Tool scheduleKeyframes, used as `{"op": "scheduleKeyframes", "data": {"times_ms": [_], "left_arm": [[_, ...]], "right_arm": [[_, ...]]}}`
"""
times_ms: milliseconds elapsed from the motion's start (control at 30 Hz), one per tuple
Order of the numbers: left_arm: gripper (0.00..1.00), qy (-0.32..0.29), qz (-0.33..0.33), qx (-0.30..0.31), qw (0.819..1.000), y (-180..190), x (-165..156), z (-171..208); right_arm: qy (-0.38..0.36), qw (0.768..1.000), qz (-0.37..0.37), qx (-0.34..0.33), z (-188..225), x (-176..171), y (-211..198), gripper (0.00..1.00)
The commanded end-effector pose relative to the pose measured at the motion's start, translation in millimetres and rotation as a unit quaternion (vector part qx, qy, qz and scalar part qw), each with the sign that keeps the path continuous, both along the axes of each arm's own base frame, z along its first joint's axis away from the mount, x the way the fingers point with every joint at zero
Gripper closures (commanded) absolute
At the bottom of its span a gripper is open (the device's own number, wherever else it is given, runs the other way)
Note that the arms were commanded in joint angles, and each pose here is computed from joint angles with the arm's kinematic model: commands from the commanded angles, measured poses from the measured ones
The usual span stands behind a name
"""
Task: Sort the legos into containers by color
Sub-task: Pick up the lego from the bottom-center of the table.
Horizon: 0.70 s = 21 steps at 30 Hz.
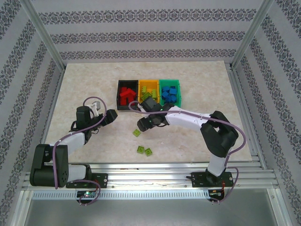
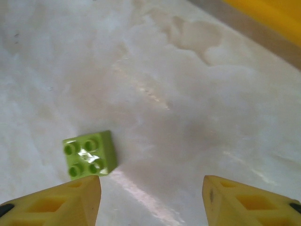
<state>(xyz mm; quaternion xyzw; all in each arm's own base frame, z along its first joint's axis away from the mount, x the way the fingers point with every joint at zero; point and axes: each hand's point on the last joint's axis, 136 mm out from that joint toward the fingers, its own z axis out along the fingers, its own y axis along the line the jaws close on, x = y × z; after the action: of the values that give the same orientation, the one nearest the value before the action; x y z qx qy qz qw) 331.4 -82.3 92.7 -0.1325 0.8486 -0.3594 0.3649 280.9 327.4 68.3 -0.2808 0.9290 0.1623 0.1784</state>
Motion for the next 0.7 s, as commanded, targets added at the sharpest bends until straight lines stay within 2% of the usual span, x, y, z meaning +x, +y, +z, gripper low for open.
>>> {"op": "scheduleKeyframes", "data": {"times_ms": [0,667], "left_arm": [[0.10,-0.018,0.000,-0.008,1.000,2,3,5],[0.10,-0.014,0.000,-0.016,1.000,3,5,2]], "right_arm": [[0.007,1.000,0.016,0.007,-6,-12,15,0.40],[0.025,0.998,0.050,-0.030,-42,-36,49,0.40]]}}
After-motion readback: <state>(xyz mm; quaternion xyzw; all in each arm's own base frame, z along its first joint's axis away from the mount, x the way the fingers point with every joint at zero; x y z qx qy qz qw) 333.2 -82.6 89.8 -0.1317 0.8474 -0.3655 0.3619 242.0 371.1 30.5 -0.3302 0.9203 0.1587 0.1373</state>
